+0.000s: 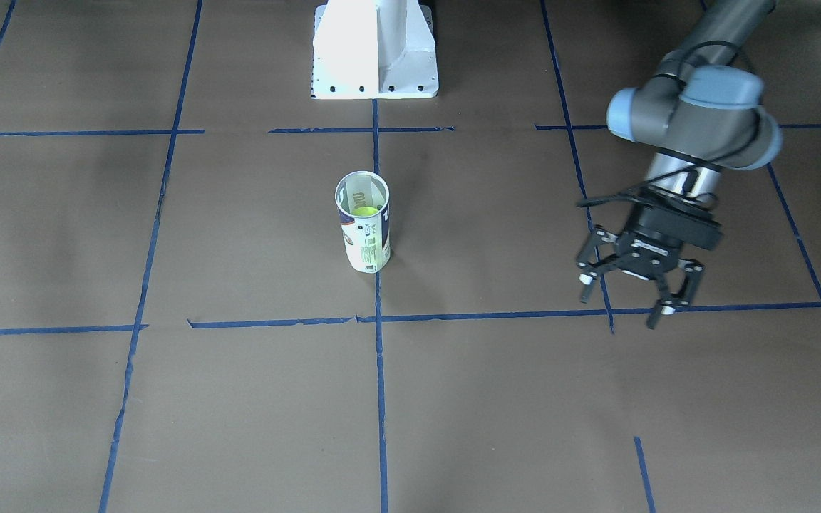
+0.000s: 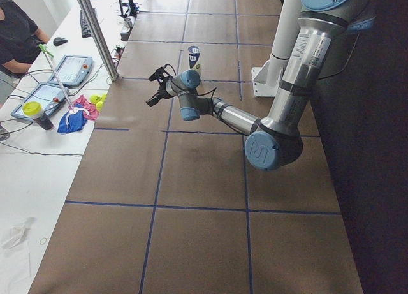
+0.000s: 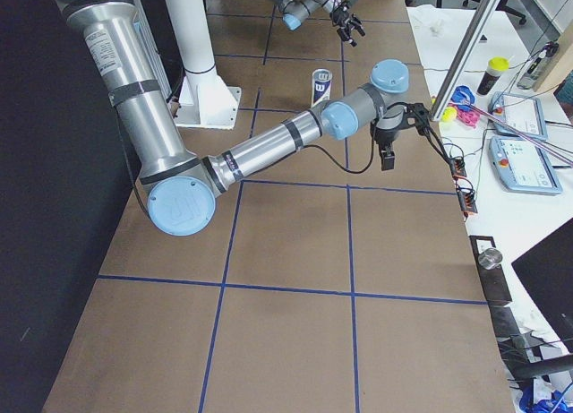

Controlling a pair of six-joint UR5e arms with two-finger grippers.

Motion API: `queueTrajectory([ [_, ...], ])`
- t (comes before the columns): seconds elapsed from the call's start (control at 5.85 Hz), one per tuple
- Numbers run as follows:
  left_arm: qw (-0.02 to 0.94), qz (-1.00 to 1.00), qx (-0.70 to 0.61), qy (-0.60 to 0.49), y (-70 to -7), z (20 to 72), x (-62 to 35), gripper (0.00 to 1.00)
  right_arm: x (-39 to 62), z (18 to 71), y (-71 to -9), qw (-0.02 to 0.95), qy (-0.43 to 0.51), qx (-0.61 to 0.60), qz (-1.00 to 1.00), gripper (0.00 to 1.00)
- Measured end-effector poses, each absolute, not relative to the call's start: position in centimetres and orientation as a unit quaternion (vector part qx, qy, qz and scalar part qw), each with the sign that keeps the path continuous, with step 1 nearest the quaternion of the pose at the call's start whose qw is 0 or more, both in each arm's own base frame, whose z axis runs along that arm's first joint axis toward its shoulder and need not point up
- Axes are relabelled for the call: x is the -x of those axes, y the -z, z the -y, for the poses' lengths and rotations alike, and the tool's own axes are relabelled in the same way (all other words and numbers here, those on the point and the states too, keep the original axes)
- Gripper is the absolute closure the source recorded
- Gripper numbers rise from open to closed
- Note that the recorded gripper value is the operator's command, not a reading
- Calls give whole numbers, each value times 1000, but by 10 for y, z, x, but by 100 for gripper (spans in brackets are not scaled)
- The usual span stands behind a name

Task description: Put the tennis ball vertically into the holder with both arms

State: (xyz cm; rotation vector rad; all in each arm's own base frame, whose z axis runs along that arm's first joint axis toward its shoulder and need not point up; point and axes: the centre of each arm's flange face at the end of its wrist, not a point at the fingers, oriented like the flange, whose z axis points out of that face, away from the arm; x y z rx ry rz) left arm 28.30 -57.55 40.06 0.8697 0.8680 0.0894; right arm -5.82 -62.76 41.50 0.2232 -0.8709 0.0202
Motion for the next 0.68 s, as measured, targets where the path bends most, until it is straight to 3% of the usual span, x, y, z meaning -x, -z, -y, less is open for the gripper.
queueTrajectory([
  [0.34, 865, -424, -268, -18, -446, 608, -154, 1, 7, 617, -482, 910, -13, -96, 402, 0],
  [0.68, 891, -393, -225, -38, -500, 601, -44, 0, -20, 594, -542, 918, -5, -68, 390, 0],
])
